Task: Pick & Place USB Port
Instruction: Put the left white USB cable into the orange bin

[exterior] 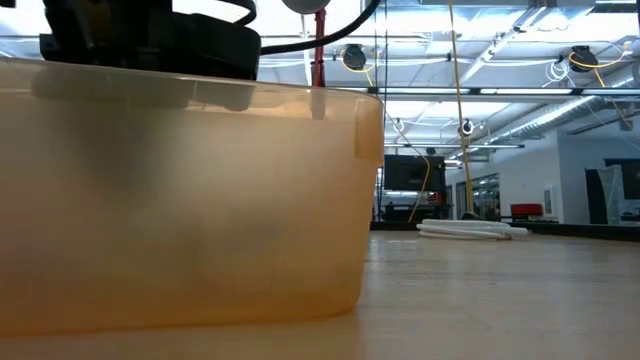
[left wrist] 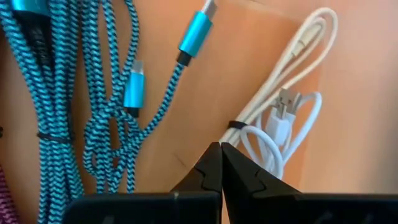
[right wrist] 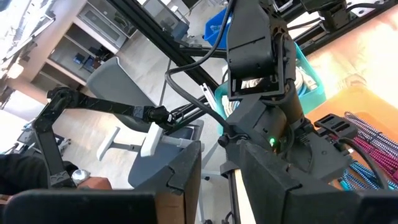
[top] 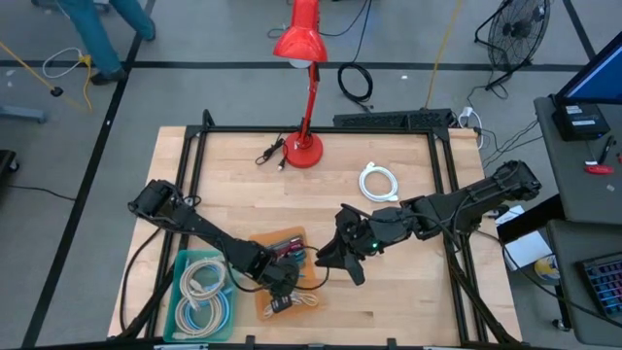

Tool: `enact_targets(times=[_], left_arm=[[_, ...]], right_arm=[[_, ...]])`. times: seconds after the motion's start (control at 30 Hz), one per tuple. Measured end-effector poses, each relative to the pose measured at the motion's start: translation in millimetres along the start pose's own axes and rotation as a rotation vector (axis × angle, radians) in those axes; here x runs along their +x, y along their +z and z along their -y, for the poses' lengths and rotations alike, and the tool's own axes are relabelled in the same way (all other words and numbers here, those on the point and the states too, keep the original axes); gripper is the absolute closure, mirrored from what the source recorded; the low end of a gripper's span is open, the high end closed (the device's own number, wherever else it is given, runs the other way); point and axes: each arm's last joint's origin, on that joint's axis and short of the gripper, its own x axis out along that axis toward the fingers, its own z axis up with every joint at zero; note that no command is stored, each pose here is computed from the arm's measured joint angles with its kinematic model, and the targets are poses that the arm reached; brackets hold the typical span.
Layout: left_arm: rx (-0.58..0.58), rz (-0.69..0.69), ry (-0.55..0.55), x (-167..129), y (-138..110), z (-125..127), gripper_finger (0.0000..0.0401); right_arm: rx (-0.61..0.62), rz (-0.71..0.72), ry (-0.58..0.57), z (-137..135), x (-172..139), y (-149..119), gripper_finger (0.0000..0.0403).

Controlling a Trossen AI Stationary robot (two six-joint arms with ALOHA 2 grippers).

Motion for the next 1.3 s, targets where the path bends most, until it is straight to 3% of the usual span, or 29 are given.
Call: enact_targets(times=[0.43, 1.0, 1.3], left_arm=[[0.037, -0.04, -0.03, 2.0, -10.8, 8.8, 0.0401], [-0.001, -0.003, 0.089, 1.8, -5.0, -4.4, 0.0401], [-0.152, 0.043, 0.217, 0.2, -7.6, -12.0, 0.0401]], right_arm=[[0.003, 0.0, 0.0, 0.0, 0.0, 0.0, 0.0303], [0.0, 0.002, -0.002, 0.0, 0.0, 0.1, 0.0303], [0.0, 0.001, -0.001, 0.0, 0.0, 0.0, 0.0303]])
